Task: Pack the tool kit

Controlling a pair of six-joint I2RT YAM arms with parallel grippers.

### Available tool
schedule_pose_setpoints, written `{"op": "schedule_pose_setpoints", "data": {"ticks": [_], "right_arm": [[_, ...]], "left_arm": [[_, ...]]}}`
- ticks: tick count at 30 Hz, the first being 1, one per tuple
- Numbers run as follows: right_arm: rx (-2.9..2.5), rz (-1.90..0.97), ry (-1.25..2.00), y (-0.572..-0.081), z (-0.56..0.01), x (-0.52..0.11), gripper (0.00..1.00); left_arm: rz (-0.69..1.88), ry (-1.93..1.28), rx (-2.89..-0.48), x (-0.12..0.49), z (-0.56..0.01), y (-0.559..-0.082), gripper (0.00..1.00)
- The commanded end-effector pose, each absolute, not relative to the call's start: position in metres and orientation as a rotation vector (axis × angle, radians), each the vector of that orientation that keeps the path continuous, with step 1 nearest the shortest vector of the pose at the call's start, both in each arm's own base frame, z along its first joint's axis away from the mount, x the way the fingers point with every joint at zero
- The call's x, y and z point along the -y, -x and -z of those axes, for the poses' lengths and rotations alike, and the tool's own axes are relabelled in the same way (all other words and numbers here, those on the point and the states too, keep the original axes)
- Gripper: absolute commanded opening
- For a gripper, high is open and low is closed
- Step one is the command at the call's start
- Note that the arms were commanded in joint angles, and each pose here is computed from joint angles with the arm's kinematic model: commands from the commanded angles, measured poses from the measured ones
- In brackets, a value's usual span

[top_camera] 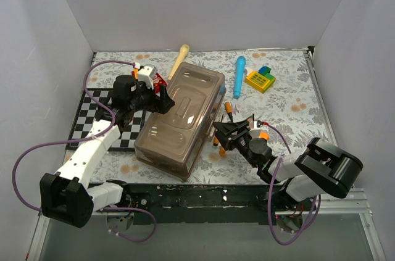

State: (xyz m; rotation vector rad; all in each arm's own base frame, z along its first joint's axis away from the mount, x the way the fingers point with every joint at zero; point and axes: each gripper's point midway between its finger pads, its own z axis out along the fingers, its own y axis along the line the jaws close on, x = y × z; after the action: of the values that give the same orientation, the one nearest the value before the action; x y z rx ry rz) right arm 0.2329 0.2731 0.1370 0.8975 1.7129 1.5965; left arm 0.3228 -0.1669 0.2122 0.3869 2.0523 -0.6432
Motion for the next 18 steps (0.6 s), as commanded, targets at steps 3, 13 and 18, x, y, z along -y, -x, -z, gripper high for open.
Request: {"op": "schedule_pose_setpoints", "data": {"ticks": [3, 13, 18], "right_arm": [[-1.417, -1.835, -0.854, -0.2327, -0.2146, -0.2701, 0.73], [-1.427, -1.811, -0.832, -0.2319, -0.2116, -0.2696, 0.73], [-1.445, -1.804, -0.827, -0.2322, -0.2075, -0.272, 0.73]], "left_arm": [[0.607, -0.402, -2.115, 0.1602, -0.1952, -0.3138, 0.74], [0.616, -0.405, -2.121, 0.1614, -0.1935, -0.3135, 0.74], [0.618, -0.407, -2.124, 0.1623, -0.1927, -0.3136, 0.74]]}}
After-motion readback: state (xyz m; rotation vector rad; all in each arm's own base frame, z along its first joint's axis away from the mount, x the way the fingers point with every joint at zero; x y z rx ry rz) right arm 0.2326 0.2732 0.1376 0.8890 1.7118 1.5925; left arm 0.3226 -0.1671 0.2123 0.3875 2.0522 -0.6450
